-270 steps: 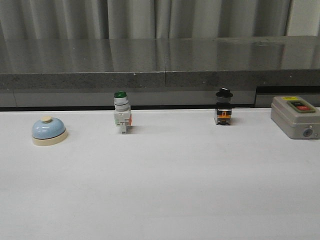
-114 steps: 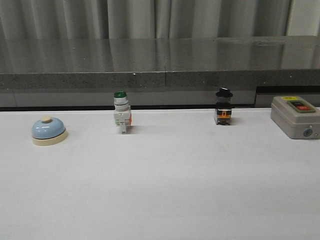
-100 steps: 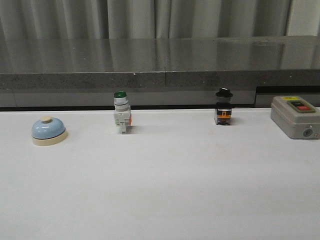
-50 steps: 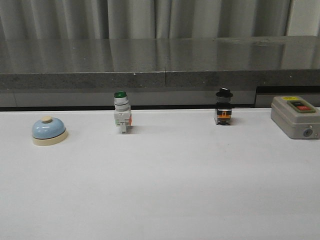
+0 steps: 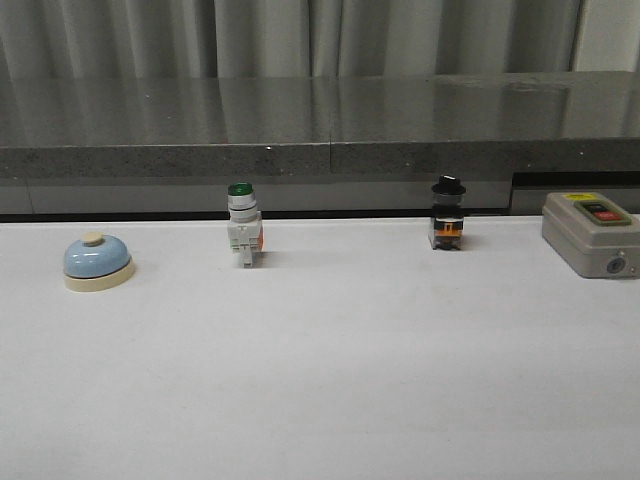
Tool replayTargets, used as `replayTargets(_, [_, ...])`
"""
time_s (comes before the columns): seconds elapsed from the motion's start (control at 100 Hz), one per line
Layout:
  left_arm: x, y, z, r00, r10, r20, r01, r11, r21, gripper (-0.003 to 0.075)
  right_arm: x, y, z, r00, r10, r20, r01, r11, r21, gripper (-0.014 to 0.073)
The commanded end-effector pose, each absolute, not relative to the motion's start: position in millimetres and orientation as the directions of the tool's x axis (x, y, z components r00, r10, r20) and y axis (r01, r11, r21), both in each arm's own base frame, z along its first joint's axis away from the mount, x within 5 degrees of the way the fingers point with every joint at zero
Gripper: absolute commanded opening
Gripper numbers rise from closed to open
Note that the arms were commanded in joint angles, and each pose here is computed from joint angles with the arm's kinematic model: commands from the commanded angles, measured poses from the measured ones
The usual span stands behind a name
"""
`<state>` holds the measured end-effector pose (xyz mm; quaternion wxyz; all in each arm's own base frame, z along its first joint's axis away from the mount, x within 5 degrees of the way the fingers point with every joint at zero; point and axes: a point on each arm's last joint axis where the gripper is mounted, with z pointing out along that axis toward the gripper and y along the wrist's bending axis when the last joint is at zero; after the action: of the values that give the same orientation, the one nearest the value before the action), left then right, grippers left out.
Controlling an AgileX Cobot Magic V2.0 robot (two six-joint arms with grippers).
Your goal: Place and press bell with both arms
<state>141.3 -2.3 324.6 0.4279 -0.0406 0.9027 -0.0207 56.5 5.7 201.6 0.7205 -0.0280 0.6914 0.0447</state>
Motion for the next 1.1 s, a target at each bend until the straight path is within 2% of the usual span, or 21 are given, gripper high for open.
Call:
replayTargets(0.0, [144.8, -4.0, 341.3, -0.551, -0.116, -0.826, -0.045, 0.993, -0.109, 0.0689, 52.9, 5.7, 216.7, 0.162, 0.019, -0.987, -0.104, 0.995, 0.002, -0.0064])
replayTargets(0.19, [162.7, -14.5, 346.3, -0.559, -0.086, -0.825, 0.044, 0.990, -0.132, 0.0689, 52.9, 5.7, 216.7, 0.162, 0.019, -0.987, -0.104, 0.995, 0.002, -0.0064])
replayTargets(0.47, [227.1, -45.9, 340.1, -0.607, 0.015, -0.794, 0.166, 0.980, -0.109, 0.0689, 52.9, 5.7, 216.7, 0.162, 0.019, -0.987, -0.104, 0.995, 0.002, -0.0064])
replayTargets(0.8, [319.0, -72.6, 301.0, -0.700, 0.102, -0.707, 0.199, 0.978, -0.056, 0.0689, 52.9, 5.7, 216.7, 0.162, 0.019, -0.987, -0.104, 0.995, 0.002, -0.0064])
replayTargets(1.09, [369.2, -83.1, 264.3, -0.754, 0.124, -0.645, 0.198, 0.979, -0.044, 0.0689, 52.9, 5.7, 216.7, 0.162, 0.019, -0.987, -0.104, 0.995, 0.002, -0.0064])
